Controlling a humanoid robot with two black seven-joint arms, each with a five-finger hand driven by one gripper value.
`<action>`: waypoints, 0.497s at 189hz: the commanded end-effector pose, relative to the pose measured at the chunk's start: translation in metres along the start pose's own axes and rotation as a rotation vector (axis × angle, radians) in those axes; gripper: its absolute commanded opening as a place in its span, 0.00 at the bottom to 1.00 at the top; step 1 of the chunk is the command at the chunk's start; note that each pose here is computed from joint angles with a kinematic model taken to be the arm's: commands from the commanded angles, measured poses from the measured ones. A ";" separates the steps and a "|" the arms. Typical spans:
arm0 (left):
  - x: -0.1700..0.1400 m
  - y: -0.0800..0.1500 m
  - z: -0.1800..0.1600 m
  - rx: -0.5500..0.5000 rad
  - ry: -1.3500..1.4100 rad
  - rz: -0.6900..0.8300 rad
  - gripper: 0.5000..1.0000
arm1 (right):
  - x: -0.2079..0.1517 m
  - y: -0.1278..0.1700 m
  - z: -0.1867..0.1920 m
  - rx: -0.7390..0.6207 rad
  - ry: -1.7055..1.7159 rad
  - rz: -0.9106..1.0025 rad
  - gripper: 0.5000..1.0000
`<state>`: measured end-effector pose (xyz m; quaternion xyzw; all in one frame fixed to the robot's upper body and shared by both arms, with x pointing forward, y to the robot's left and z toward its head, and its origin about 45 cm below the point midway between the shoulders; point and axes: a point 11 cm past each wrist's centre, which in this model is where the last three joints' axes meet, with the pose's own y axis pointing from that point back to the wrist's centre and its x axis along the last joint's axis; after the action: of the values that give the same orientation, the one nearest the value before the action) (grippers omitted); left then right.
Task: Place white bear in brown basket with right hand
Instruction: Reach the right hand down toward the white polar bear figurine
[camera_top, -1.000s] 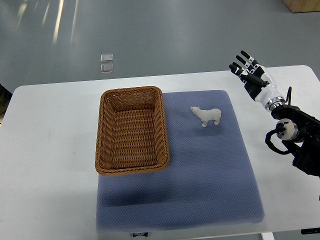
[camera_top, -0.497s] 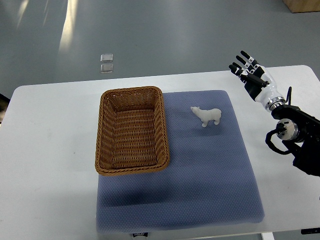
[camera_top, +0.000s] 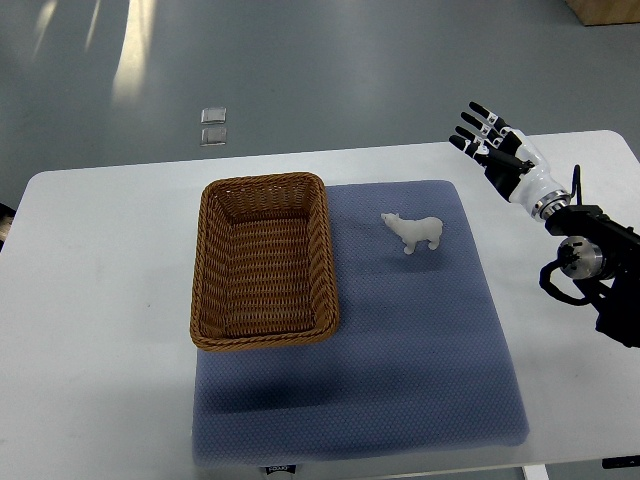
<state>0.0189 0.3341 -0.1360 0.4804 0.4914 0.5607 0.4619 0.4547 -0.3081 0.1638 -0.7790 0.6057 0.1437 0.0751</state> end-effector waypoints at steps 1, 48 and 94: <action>0.000 0.000 0.000 -0.002 0.000 -0.001 1.00 | -0.006 -0.001 0.002 -0.041 0.115 -0.055 0.85; 0.000 0.000 0.000 0.000 -0.001 0.000 1.00 | -0.020 -0.010 -0.009 -0.071 0.300 -0.157 0.85; 0.000 0.000 0.000 0.000 0.000 0.001 1.00 | -0.028 -0.011 -0.019 -0.114 0.483 -0.262 0.84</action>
<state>0.0190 0.3339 -0.1360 0.4803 0.4914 0.5607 0.4620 0.4611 -0.2858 0.1844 -0.8561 0.5124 0.0078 -0.0673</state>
